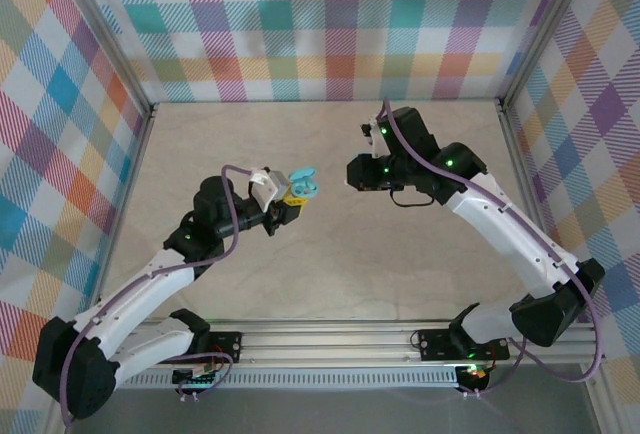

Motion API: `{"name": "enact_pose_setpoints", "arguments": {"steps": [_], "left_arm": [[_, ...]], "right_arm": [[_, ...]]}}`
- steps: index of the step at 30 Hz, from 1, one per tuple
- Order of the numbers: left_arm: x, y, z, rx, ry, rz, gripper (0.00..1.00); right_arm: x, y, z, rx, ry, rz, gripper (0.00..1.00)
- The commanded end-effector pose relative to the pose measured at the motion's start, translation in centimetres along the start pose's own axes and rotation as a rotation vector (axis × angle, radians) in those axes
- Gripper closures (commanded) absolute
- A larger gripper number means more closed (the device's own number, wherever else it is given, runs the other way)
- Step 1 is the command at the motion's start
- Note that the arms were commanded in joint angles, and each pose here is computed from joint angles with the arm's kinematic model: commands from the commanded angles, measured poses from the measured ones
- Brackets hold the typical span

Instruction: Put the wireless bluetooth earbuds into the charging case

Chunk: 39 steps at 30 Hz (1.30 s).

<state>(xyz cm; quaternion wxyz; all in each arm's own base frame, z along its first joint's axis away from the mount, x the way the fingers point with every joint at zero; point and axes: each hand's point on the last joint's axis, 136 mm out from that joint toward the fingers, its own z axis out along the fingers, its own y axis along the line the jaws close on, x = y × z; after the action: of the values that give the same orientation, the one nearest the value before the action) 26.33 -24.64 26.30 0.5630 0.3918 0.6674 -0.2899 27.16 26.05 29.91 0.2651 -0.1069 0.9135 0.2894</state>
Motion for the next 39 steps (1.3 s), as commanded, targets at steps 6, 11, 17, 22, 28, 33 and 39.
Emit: {"name": "enact_pose_setpoints", "arguments": {"steps": [6,11,17,22,28,33,39], "left_arm": [[-3.6,0.1,2.6,-0.052,-0.099,0.089,0.98],[-3.6,0.0,3.5,-0.081,-0.101,0.094,0.98],[-3.5,-0.1,3.9,-0.093,-0.099,0.096,0.98],[-3.8,-0.2,3.8,-0.093,-0.106,0.097,0.98],[-3.5,-0.7,3.9,-0.073,-0.100,0.092,0.98],[-3.4,-1.0,4.2,-0.061,-0.096,0.092,0.98],[-3.4,-1.2,4.1,-0.052,-0.096,0.092,0.98]], "right_arm": [[-0.7,2.1,-0.6,-0.084,-0.026,0.035,0.87],[-0.5,2.7,0.0,-0.066,-0.022,0.017,0.88],[-0.1,3.2,0.9,-0.010,-0.003,-0.015,0.88],[0.3,3.5,2.1,-0.004,0.017,-0.016,0.88],[-0.1,3.9,2.8,-0.009,0.018,-0.018,0.88],[-0.2,3.8,3.3,0.003,0.025,-0.027,0.88],[-0.2,3.1,3.7,0.039,0.027,-0.039,0.88]]}}
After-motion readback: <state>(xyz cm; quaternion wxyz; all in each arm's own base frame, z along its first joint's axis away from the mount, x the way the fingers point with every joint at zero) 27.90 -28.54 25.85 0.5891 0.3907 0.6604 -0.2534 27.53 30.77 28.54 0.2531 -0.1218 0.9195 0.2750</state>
